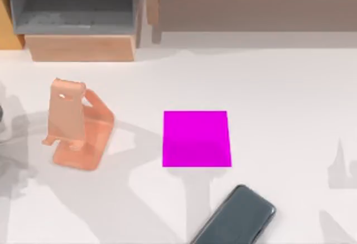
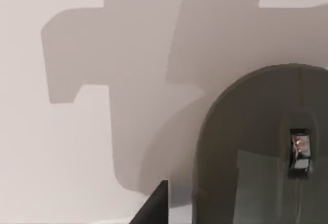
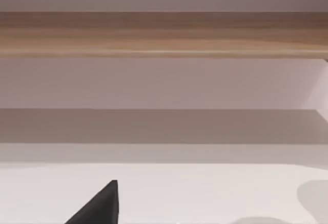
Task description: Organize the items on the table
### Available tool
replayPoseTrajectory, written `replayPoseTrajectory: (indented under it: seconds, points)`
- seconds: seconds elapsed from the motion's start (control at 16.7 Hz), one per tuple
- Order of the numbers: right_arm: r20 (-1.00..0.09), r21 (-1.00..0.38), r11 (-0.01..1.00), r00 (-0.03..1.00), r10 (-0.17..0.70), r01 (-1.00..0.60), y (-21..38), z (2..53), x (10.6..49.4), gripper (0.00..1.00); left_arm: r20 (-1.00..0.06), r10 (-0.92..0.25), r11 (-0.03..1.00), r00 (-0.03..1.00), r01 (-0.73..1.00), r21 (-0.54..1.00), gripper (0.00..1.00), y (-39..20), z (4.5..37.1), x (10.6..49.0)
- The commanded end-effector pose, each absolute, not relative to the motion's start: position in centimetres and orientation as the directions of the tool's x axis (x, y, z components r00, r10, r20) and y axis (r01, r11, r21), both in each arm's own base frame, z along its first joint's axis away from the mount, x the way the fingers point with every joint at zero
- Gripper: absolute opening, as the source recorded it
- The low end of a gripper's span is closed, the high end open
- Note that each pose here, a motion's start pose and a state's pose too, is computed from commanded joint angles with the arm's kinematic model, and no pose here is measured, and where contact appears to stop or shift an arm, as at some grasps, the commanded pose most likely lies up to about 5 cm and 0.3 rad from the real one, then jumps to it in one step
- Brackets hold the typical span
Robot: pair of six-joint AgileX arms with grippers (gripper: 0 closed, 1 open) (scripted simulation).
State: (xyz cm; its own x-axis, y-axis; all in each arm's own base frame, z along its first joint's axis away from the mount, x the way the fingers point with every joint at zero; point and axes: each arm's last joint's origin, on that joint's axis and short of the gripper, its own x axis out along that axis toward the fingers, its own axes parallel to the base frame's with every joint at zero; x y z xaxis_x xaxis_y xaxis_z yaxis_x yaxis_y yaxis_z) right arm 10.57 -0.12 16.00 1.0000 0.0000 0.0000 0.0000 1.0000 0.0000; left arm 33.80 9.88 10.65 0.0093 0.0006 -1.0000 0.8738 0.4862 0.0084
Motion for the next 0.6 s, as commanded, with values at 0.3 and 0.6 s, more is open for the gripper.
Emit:
replayPoseTrajectory:
  seconds: [0.3, 0.6]
  points:
    - [0.0, 0.0, 1.0, 1.0, 0.0, 0.0, -0.12, 16.0, 10.57, 1.0, -1.0, 0.001, 0.486, 0.009, 0.874, 0.008, 0.1, 9.88, 10.65, 33.8]
    - [0.0, 0.0, 1.0, 1.0, 0.0, 0.0, -0.12, 16.0, 10.57, 1.0, -1.0, 0.001, 0.486, 0.009, 0.874, 0.008, 0.0, 9.88, 10.65, 33.8]
